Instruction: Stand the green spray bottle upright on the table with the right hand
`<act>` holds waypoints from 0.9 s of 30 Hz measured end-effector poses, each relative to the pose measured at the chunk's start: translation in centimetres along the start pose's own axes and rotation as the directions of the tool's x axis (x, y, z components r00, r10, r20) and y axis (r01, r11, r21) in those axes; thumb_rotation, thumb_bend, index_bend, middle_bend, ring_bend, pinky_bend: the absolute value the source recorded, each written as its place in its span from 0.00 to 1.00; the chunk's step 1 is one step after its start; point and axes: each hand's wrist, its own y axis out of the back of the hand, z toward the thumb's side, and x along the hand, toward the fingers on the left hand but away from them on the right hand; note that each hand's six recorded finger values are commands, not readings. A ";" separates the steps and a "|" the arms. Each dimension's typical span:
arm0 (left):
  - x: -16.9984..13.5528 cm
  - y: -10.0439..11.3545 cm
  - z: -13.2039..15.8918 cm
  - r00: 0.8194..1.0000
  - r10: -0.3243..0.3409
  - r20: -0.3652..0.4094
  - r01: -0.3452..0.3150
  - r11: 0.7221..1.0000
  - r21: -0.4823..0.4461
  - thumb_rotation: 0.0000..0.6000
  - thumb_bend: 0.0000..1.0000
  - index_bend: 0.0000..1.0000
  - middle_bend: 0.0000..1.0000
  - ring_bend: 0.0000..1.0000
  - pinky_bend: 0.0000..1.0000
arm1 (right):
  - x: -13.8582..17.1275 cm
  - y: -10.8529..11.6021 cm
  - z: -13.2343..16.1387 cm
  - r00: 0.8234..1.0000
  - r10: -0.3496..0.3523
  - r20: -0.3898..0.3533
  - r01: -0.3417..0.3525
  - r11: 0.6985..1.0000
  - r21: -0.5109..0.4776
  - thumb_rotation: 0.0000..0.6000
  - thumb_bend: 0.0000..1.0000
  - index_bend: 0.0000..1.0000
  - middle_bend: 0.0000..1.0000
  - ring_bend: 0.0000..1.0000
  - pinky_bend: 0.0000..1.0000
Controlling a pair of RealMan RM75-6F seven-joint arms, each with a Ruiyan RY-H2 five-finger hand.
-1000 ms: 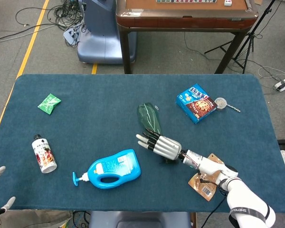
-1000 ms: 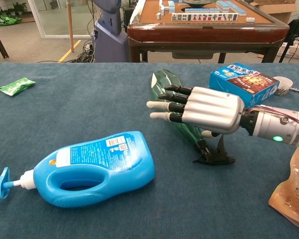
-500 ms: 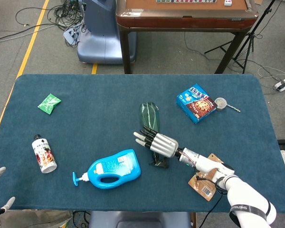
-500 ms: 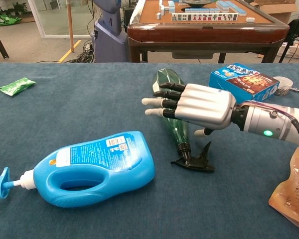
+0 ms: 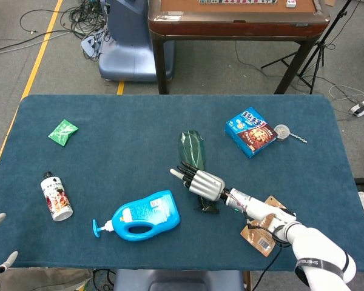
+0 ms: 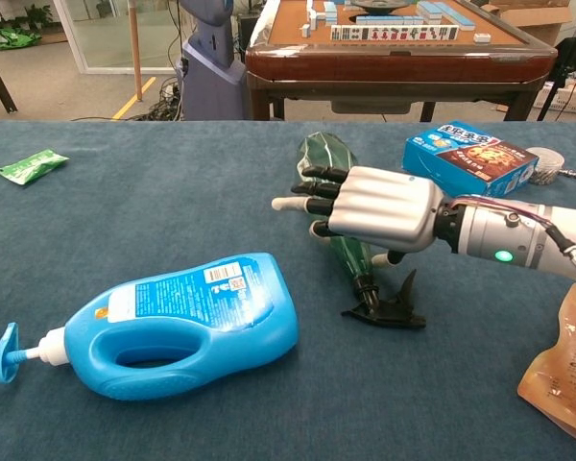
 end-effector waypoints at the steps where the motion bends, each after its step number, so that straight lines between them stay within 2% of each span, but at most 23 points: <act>1: 0.0 0.0 0.0 1.000 0.000 -0.001 0.000 1.000 -0.001 1.00 0.26 0.11 0.00 0.00 0.00 | -0.1 0.0 0.1 1.000 0.002 -0.001 -0.002 1.000 0.000 1.00 0.08 0.43 0.07 0.00 0.00; 9: -0.1 0.1 -0.2 1.000 0.005 -0.004 -0.005 1.000 -0.004 1.00 0.26 0.11 0.00 0.00 0.00 | -0.1 0.5 0.1 1.000 -0.021 0.002 0.021 0.999 -0.030 1.00 0.22 0.65 0.23 0.00 0.00; 14: 0.0 0.1 -0.2 1.000 0.004 -0.002 -0.004 1.000 -0.003 1.00 0.26 0.11 0.00 0.00 0.00 | 0.2 2.3 -1.4 0.993 -0.106 0.057 0.112 0.988 -0.105 1.00 0.25 0.73 0.31 0.07 0.00; 19: 0.1 0.0 0.0 1.000 0.002 0.007 -0.002 1.000 -0.002 1.00 0.26 0.11 0.00 0.00 0.00 | 1.2 4.6 -3.6 0.969 -0.193 0.155 0.220 0.958 -0.184 1.00 0.25 0.75 0.33 0.11 0.00; 24: 0.3 -0.1 0.3 1.000 -0.001 0.018 0.001 1.000 -0.001 1.00 0.26 0.11 0.00 0.00 0.00 | 2.6 6.3 -5.3 0.942 -0.227 0.247 0.291 0.919 -0.266 1.00 0.25 0.76 0.34 0.11 0.00; 27: 0.3 -0.1 0.4 1.000 -0.002 0.019 0.002 1.000 -0.001 1.00 0.25 0.11 0.00 0.00 0.00 | 3.7 7.2 -6.2 0.922 -0.229 0.311 0.330 0.885 -0.328 1.00 0.25 0.76 0.34 0.11 0.00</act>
